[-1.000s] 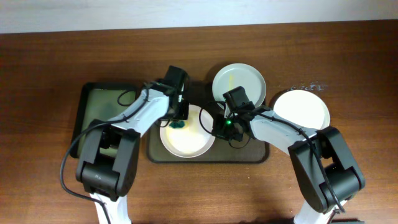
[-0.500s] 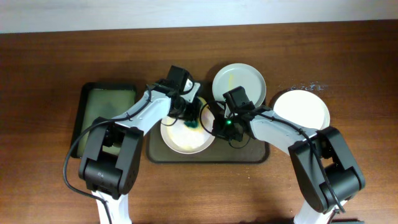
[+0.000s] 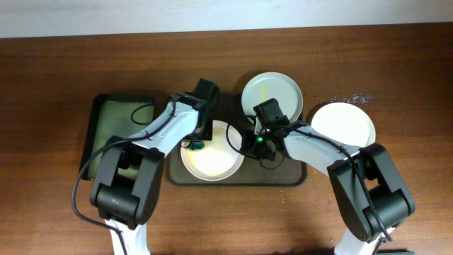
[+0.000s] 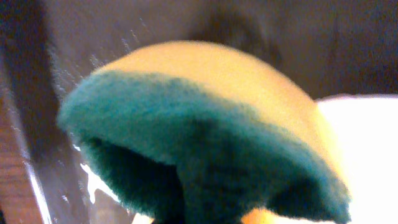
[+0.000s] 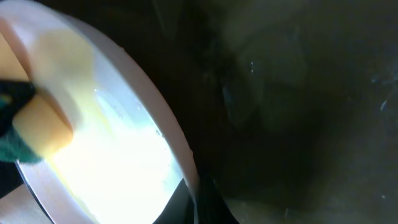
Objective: Clean dirty plates on tray and stack at the side
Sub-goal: 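Keep scrubbing the held plate with the left-gripper sponge in circles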
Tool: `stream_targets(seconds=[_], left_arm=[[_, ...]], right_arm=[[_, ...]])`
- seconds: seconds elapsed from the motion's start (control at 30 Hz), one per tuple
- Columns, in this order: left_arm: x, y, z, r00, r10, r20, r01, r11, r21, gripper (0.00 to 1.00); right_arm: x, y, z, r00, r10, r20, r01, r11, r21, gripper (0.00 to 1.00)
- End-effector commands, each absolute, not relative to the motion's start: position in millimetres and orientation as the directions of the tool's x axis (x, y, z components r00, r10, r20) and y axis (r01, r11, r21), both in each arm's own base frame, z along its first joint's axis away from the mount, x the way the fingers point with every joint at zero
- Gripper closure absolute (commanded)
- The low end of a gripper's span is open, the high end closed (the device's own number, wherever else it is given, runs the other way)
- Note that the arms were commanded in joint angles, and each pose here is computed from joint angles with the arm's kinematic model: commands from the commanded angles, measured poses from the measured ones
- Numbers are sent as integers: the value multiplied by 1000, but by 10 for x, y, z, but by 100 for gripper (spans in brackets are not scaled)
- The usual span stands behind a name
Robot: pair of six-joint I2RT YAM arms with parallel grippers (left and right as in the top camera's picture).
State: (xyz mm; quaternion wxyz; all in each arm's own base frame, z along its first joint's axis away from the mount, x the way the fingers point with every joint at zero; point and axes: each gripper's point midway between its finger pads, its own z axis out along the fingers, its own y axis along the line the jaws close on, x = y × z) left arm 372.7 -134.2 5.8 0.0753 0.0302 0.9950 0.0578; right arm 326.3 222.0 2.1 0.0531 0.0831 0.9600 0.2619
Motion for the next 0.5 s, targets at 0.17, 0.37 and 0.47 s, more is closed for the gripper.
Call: stream_targets(seconds=[0.17,0.37,0.47], left_arm=[[2950,-2215,173,-879,476,-7,400,730,-554,100],[3086,-2251,155,-871,486,-76,447,717,-535,100],[3161,-2159,84,-870,487,-81,464,752,-468,100]], right_arm=[[3216,2085,-131,-976,215,-37,175,872,457,96],[3216,2085,-131,-976,215,-37,175,872,457,96],[3216,2085,-131,-976,215,-37,175,872,457,96]])
